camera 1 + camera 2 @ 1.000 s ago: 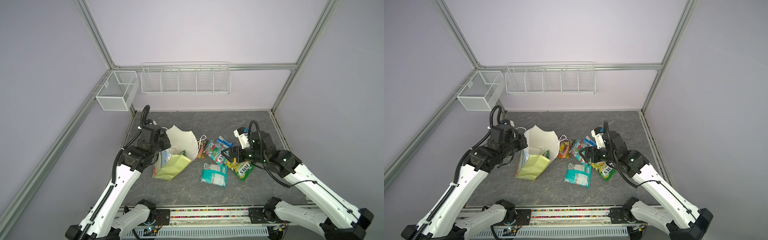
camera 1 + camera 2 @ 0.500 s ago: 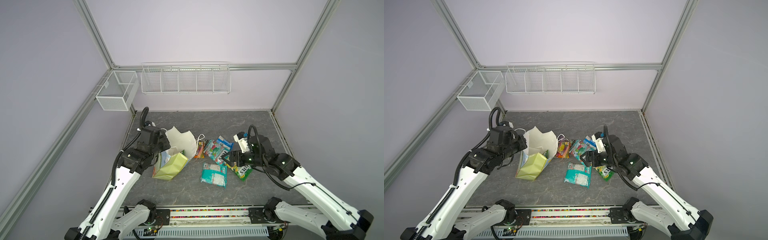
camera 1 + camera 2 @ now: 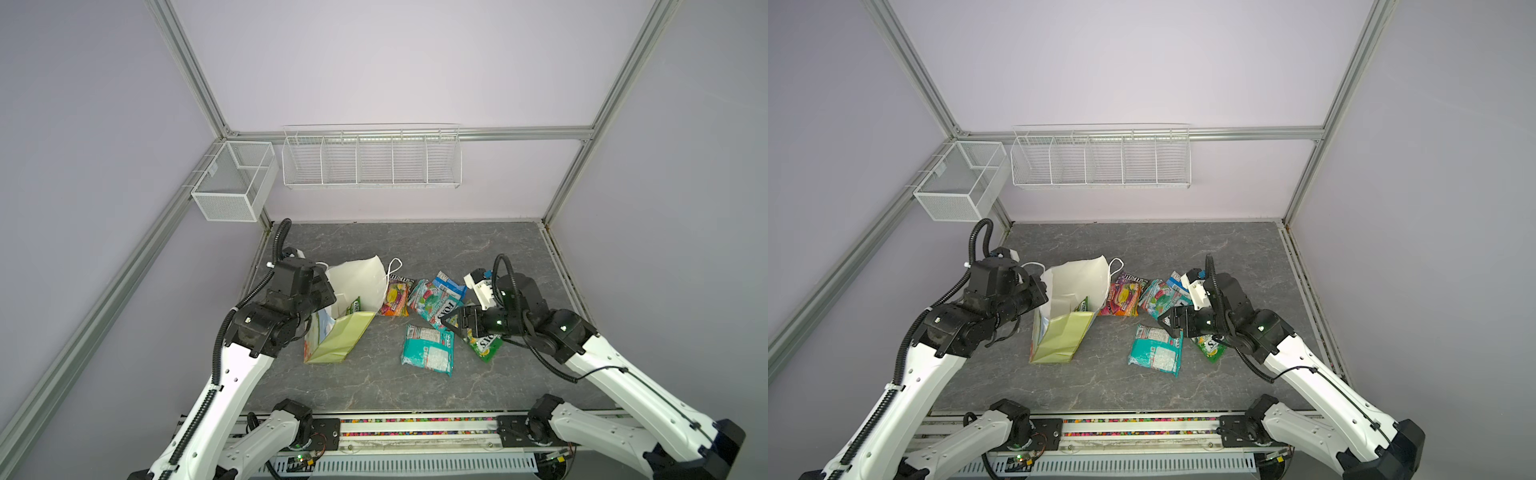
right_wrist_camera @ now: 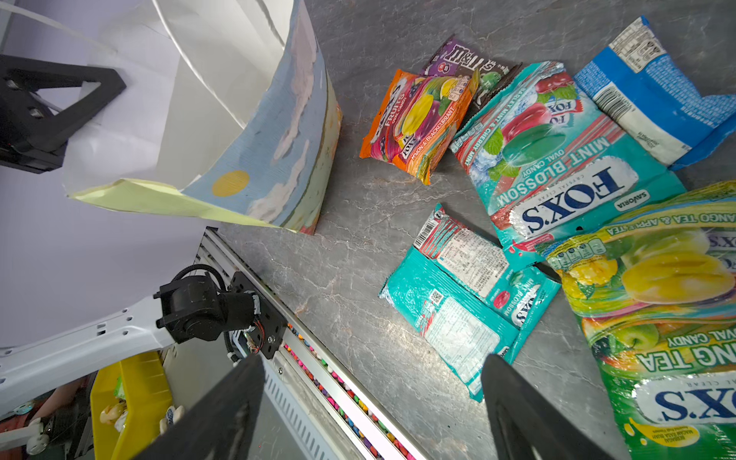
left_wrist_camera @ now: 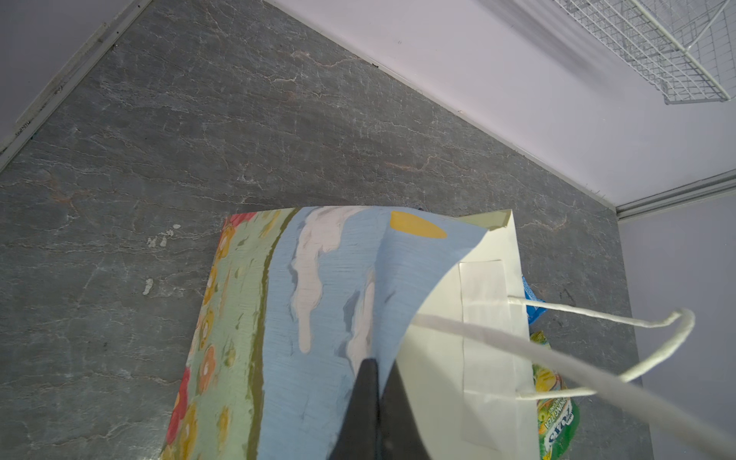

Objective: Place the snacks into the paper bag
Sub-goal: Pick up the snack at the center of the table.

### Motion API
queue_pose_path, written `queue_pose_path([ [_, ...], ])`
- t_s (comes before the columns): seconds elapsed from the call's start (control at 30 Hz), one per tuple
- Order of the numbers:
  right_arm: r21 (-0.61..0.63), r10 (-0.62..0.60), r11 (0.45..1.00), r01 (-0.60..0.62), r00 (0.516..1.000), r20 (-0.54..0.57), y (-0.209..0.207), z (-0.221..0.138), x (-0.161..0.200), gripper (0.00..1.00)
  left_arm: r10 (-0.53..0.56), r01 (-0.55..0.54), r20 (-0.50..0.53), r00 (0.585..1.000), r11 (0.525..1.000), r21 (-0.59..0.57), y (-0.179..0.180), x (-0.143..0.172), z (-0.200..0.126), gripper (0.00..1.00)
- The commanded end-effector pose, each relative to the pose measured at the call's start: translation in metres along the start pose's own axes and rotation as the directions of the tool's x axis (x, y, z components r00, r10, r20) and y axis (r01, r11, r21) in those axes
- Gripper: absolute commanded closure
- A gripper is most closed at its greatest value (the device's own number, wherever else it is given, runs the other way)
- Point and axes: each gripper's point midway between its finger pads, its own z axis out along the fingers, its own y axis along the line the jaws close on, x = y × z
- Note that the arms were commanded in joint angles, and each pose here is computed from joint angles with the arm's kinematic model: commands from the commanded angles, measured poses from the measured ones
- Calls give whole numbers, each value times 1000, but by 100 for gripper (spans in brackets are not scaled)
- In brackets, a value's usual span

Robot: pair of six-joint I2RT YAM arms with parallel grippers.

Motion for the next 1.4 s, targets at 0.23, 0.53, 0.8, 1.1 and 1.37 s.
queue_pose_path([
  [0.23,-12,10,1000,-10,999,-36,1,17,5,12,-42,42,4,999,999,-30,17,9,-10,100],
  [0.53,-3,8,1000,-8,1000,-28,-3,25,2,12,-53,53,7,999,998,24,12,14,-6,100],
  [0.8,0,6,1000,-6,999,-54,-4,42,-1,11,-49,47,35,998,998,46,10,11,-10,100],
  [1.1,-16,7,1000,-7,999,-48,-1,42,-4,12,-29,27,54,998,999,29,11,4,-19,100],
  [1.37,-8,20,1000,-21,999,-42,-5,39,1,12,-33,31,35,999,998,53,10,10,-17,100],
])
